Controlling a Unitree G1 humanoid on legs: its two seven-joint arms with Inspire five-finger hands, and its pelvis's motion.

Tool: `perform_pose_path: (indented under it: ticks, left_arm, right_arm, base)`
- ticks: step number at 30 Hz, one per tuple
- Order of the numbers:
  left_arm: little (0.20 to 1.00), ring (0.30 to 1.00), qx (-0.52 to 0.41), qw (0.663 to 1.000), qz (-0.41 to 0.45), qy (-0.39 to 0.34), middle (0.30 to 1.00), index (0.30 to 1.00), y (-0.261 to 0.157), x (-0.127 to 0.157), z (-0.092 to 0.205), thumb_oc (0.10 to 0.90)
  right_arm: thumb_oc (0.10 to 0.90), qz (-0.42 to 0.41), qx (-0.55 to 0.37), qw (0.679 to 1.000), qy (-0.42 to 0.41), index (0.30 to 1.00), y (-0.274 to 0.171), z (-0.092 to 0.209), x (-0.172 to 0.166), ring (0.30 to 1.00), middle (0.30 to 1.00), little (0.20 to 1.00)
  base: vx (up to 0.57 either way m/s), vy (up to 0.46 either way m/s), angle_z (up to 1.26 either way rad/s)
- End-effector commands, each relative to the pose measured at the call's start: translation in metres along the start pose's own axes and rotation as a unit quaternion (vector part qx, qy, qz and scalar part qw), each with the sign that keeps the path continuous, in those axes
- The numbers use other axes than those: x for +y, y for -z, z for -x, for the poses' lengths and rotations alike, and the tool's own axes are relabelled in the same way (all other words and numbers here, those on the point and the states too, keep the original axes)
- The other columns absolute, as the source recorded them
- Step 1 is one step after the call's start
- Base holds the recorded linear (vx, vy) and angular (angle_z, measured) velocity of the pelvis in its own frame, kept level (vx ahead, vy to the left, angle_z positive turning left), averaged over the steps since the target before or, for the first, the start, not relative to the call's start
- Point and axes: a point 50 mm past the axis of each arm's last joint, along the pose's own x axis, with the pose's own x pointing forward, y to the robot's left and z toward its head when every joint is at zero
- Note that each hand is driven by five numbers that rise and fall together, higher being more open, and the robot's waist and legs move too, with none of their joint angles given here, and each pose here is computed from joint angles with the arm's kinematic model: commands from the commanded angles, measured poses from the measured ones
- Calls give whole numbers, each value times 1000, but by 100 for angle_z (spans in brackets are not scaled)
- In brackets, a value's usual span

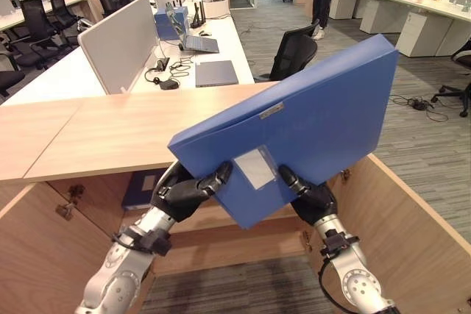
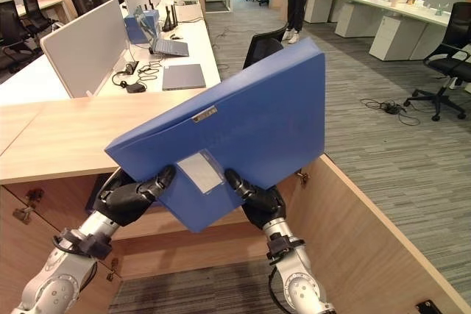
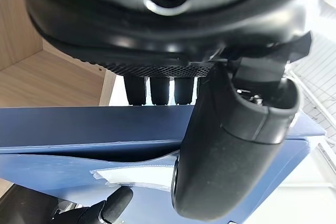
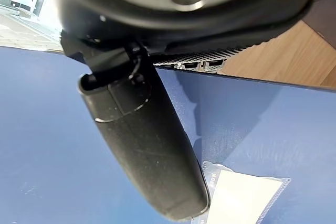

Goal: Put the empty folder in the office cabinet

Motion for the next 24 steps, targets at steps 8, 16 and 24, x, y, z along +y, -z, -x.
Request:
perform_pose_path:
  ticks: [8, 16, 24]
  left_arm:
    - [300, 300, -98, 987, -15, 127, 300, 300, -31, -32, -29, 400]
    - [900, 900, -105, 990, -42, 84, 900, 900, -30, -21, -23, 800]
    - [900, 900, -111, 987, -101, -58, 900, 900, -20, 10, -8, 800]
  right_arm:
    - [400, 14, -87, 978, -190, 300, -36, -39, 70, 300, 300, 300]
    - [400, 55, -57, 979, -186, 300, -36, -29, 63, 300, 300, 300]
    - [400, 75, -39, 989, -118, 300, -36, -12, 37, 300, 300, 300]
  base:
    - [11, 1, 0]
    - [6, 0, 0]
    - [16, 14, 0]
